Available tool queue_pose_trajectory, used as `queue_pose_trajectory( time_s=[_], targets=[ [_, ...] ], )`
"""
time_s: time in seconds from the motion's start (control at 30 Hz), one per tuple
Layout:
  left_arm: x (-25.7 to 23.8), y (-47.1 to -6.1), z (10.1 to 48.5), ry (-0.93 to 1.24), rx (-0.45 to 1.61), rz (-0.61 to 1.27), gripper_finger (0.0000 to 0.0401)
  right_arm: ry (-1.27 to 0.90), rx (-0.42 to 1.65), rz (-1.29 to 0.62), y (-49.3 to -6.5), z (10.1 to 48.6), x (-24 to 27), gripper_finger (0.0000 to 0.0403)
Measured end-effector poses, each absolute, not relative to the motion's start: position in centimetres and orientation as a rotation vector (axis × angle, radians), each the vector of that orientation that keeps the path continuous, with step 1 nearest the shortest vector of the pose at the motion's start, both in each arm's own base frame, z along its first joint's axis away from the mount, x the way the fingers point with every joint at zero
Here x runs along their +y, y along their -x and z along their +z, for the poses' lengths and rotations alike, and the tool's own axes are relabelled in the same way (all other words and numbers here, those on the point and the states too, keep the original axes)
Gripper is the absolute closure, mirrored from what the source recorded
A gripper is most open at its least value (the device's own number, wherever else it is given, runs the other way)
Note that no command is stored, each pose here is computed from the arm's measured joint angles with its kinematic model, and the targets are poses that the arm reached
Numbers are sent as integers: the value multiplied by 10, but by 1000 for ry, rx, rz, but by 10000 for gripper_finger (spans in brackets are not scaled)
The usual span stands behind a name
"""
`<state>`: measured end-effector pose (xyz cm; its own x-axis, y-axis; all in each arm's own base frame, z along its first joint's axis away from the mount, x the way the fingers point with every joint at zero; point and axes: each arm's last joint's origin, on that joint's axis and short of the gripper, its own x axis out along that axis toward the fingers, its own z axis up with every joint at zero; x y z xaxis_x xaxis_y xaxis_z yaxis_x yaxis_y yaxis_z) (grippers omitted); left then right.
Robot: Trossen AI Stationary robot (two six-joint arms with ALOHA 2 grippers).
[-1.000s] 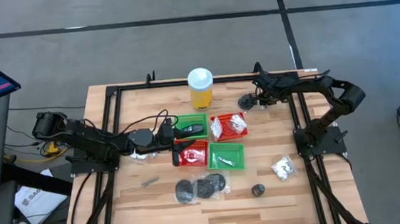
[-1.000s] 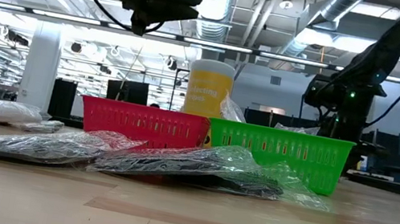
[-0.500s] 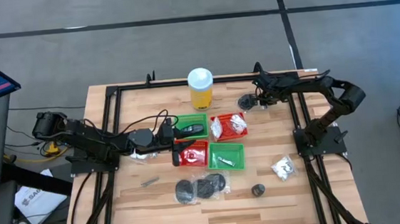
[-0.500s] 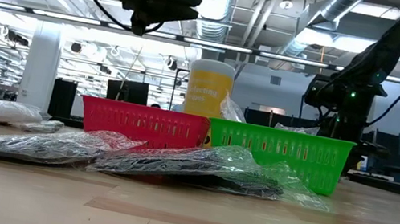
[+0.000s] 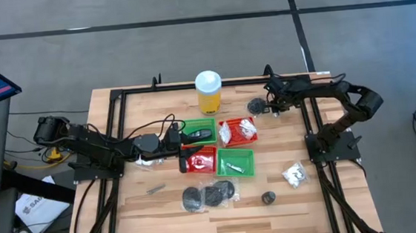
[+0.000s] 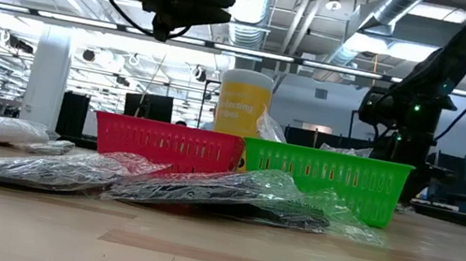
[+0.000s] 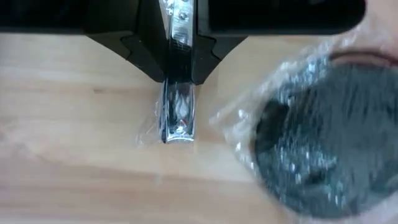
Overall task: Pick & Place Travel size toiletries
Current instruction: Put the nail cutter into the right green bin
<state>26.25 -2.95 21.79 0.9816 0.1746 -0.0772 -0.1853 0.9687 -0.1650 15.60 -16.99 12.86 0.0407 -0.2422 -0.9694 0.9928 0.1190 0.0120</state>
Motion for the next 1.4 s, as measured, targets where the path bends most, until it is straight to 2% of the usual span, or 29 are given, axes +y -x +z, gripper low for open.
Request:
queue_pose_trajectory(
  time_s=[0.33, 0.73, 1.4],
  targets=[
    [-30, -263, 218, 173, 62, 181, 274, -880, 968, -1114, -160, 157, -156, 366],
    [-30, -263, 218, 173, 63, 179, 274, -784, 948, -1001, -166, 180, -130, 366],
    [-29, -263, 218, 172, 63, 183, 274, -640, 798, -666, -177, 223, -64, 366]
  ],
)
